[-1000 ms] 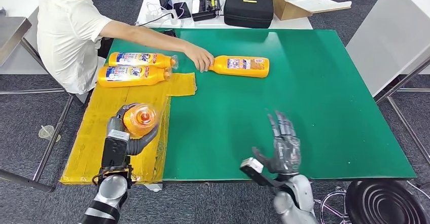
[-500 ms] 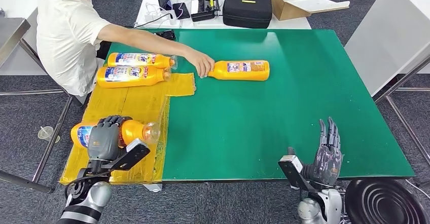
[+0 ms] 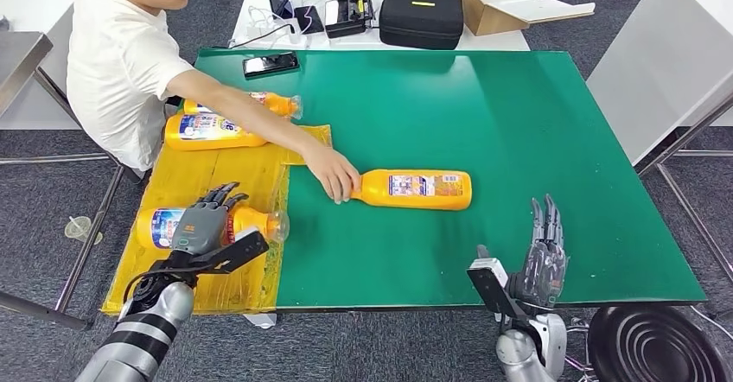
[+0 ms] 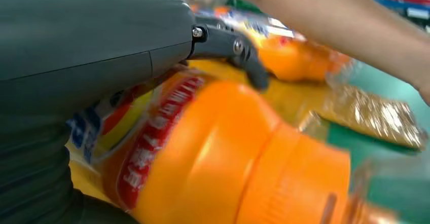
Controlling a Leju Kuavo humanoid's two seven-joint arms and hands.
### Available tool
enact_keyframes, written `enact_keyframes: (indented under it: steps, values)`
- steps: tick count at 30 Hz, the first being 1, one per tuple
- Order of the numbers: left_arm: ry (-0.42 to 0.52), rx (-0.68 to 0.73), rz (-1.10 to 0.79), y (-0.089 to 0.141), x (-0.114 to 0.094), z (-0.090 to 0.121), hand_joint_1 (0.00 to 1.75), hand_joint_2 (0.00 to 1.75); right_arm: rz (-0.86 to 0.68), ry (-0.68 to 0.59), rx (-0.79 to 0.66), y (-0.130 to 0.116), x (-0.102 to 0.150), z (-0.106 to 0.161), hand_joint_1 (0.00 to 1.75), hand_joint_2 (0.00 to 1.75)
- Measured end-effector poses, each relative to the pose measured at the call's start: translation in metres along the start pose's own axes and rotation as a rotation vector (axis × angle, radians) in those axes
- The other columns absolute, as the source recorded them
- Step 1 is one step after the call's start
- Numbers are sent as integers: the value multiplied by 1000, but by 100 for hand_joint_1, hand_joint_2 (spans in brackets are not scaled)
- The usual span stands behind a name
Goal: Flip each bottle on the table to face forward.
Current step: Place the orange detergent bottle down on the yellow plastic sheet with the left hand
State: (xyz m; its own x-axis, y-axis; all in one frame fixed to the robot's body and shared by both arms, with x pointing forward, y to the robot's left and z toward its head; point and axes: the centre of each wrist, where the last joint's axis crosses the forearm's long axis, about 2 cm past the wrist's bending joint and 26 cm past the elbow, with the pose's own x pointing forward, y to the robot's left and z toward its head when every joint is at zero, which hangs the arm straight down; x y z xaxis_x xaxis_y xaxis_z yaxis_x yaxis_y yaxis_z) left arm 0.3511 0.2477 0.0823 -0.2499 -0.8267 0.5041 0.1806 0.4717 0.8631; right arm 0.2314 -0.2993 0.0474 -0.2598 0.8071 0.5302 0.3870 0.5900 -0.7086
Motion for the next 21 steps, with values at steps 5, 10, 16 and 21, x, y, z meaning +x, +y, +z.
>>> enact_keyframes:
  steps: [5,10,16,21]
  values:
    - [1,-100,48,-4,-2,-4,0,175,-27,-13,21,6,1,-2,0,175]
    - [-3,-138,54,-2,-3,-9,0,175,-19,-30,45,8,0,-2,0,175]
    - [-38,-217,89,4,-6,-14,0,175,0,-63,68,10,-2,-7,0,175]
    - [-87,-242,184,6,-8,-14,0,175,16,-91,87,13,-1,-11,0,175]
